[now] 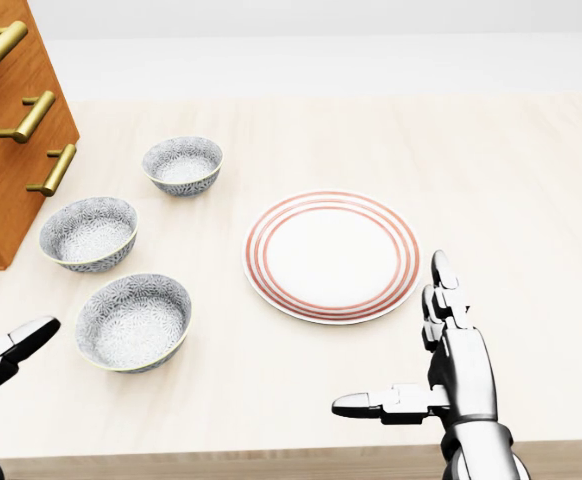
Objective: Put the bowl at the front on the plate.
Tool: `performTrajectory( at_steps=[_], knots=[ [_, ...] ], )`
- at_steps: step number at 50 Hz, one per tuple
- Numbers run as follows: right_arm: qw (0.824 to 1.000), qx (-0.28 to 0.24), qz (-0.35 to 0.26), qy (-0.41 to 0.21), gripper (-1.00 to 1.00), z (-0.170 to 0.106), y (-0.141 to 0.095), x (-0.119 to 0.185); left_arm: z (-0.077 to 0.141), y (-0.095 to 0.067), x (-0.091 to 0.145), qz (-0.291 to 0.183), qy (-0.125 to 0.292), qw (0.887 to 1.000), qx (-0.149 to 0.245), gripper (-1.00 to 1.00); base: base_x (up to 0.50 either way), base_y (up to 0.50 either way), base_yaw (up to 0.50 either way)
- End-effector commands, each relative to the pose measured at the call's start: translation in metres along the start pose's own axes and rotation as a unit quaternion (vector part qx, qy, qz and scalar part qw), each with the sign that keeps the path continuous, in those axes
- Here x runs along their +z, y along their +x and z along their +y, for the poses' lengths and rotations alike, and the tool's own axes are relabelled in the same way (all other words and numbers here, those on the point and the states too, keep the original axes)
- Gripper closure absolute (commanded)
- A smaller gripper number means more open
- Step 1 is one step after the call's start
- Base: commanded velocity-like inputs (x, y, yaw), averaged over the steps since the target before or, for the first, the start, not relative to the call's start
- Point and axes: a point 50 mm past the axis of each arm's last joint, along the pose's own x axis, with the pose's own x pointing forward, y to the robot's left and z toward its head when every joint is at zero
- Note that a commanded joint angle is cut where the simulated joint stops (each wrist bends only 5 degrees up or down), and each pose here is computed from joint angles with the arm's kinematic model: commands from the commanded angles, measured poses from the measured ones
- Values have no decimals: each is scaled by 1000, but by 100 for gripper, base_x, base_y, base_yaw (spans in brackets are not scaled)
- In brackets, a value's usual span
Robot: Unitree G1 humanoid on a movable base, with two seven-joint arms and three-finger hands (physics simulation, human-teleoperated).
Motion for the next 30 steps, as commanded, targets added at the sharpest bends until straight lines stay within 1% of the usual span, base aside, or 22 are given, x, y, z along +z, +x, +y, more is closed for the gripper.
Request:
performTrajectory(
  at_steps=[1,3,4,5,7,9,11,12,13,14,15,16,17,18,21,22,25,30],
  knots=[
    [1000,-4,1,-2,-100,-1,0,-1,34,10,12,-22,-11,995,98,-100,0,0,0],
    [1000,-4,2,-3,-100,0,0,0,42,9,14,-21,-20,994,108,-100,0,0,0],
    [1000,-4,2,-3,-100,0,0,1,44,6,16,-26,-16,993,110,-100,0,0,0],
    [1000,-4,2,-3,-100,0,0,0,47,3,23,-39,-22,993,112,-100,0,0,0],
    [1000,-4,1,-3,-100,0,0,1,51,-1,21,-38,-11,992,119,-100,0,0,0],
    [1000,-1,4,-8,-100,1,1,-1,57,-3,22,-38,-16,991,129,-100,0,0,0],
    [1000,-1,4,-9,-100,1,1,-2,61,-3,20,-31,-19,990,137,-100,0,0,0],
    [1000,-2,4,-7,-100,1,1,-1,62,-4,22,-37,-14,990,139,-100,0,0,0],
    [1000,-3,3,-5,-100,0,0,-1,66,-3,19,-32,-7,988,149,-100,0,0,0],
    [1000,-3,3,-5,-100,0,1,-1,67,-3,18,-29,-9,988,151,-100,0,0,0],
    [1000,-4,4,-5,-100,0,1,-1,71,-4,22,-36,-17,987,156,-100,0,0,0],
    [1000,-3,3,-5,-100,0,1,-2,73,-4,23,-38,-14,986,160,-100,0,0,0],
    [1000,-4,3,-5,-100,0,1,-2,74,-4,22,-37,-12,986,162,-100,0,0,0],
    [1000,-4,3,-5,-100,0,1,-3,78,-3,18,-27,-18,985,171,-100,0,0,0],
    [1000,-4,4,-5,-100,0,1,-3,80,-2,21,-31,-24,984,173,-100,0,0,0],
    [1000,-4,4,-5,-100,-1,1,-3,81,-1,19,-26,-32,984,176,-100,0,0,0],
    [1000,-5,3,-5,-100,0,0,-1,85,2,16,-18,-38,982,182,-100,0,0,0],
    [1000,-4,4,-6,-100,0,0,-1,85,2,14,-15,-26,983,180,-100,0,0,0]
  ],
)
